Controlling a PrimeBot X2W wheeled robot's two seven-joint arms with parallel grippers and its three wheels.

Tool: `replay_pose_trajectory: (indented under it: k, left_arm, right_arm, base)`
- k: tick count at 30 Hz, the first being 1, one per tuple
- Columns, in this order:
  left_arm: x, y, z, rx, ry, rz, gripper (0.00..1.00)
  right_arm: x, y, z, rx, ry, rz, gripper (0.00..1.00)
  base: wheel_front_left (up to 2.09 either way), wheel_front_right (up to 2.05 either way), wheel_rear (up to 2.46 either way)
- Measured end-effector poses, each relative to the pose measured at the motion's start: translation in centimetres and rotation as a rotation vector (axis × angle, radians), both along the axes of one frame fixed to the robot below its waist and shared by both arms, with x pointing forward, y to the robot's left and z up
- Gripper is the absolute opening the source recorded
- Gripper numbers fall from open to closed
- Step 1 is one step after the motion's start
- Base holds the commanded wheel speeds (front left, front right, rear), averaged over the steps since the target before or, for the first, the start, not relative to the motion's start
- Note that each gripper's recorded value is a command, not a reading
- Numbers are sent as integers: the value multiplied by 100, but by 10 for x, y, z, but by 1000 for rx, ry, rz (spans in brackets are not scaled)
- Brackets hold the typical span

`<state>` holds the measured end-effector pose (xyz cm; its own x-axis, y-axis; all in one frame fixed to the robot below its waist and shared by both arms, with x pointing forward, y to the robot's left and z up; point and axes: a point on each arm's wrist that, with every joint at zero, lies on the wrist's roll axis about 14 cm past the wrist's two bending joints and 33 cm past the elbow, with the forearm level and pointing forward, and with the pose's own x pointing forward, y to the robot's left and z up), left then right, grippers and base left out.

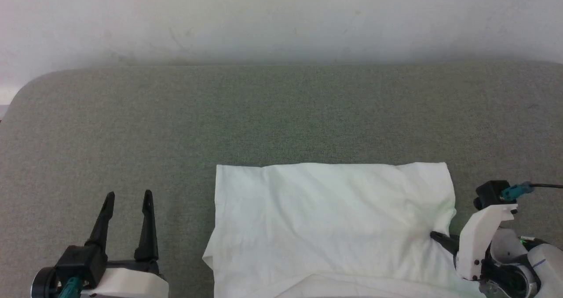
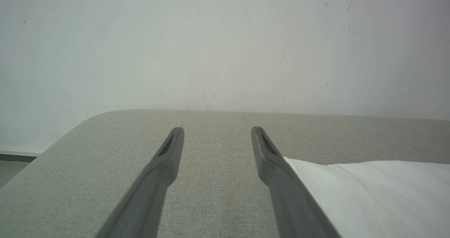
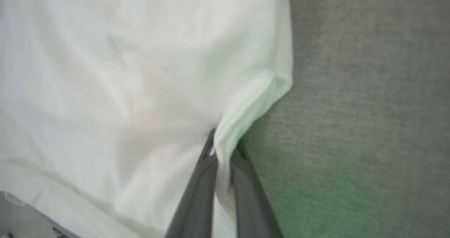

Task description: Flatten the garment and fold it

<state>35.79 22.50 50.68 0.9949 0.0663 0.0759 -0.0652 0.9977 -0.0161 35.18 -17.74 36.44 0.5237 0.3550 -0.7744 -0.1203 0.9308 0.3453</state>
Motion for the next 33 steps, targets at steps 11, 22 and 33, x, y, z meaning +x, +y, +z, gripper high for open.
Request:
replay_pose_trajectory:
  k: [11, 22, 33]
  left_arm:
    - [-4, -4, 3, 18, -7, -19, 100]
    - [-4, -14, 2, 11, -9, -39, 100]
    - [-7, -18, 3, 6, -12, -55, 100]
  right_arm:
    - [1, -34, 33, -29, -221, -88, 0]
    - [-23, -93, 45, -16, -239, -303, 0]
    - [-8, 71, 108, 562, -239, -90, 0]
  base:
    - [0, 0, 0]
    - [0, 0, 0]
    - [0, 0, 0]
